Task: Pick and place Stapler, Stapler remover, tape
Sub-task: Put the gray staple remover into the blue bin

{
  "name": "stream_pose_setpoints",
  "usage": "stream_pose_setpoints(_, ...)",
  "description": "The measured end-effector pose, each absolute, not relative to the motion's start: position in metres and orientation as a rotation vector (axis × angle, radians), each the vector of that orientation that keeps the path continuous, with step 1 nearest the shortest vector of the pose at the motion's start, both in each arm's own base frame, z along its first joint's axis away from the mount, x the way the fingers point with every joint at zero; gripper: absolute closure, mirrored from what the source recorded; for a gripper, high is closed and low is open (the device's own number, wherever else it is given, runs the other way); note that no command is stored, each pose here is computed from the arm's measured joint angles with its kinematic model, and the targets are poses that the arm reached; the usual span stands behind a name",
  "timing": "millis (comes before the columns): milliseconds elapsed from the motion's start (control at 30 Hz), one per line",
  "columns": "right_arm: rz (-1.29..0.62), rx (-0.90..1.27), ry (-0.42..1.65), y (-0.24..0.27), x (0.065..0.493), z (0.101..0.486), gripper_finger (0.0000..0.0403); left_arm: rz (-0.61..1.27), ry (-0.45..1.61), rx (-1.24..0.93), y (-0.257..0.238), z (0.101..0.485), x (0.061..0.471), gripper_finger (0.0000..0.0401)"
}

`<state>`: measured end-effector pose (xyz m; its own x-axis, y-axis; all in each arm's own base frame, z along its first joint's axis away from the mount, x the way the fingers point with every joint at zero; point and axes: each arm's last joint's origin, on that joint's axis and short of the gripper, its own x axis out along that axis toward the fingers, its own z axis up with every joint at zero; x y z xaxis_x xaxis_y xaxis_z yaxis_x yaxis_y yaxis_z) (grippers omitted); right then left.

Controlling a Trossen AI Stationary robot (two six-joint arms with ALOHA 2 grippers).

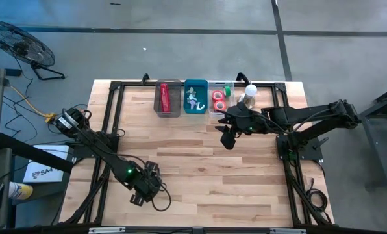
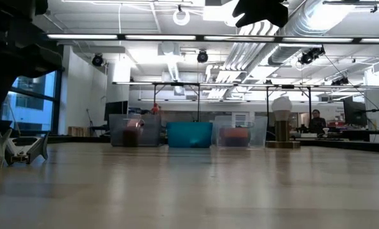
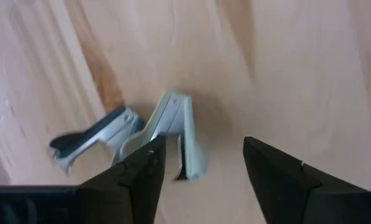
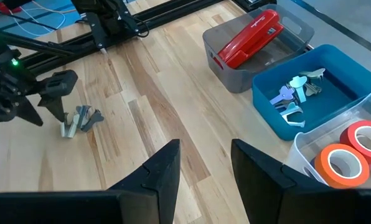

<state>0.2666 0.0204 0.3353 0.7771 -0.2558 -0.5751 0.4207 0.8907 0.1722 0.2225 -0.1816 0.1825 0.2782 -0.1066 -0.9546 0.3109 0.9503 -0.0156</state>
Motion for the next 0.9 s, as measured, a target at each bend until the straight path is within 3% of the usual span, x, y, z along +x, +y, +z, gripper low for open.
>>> stream_pose_setpoints(300, -0.372, 0.302, 0.570, 0.020, 0.267, 0.335, 0.0268, -0.288, 1.292, 0.183, -0.182, 0.178, 0.223, 0.0123)
stream_pose_setpoints(900, -0.377, 0.300, 0.567, 0.020, 0.267, 0.336, 0.0268, -0.251, 1.374, 0.212, -0.185, 0.156, 0.226, 0.0164)
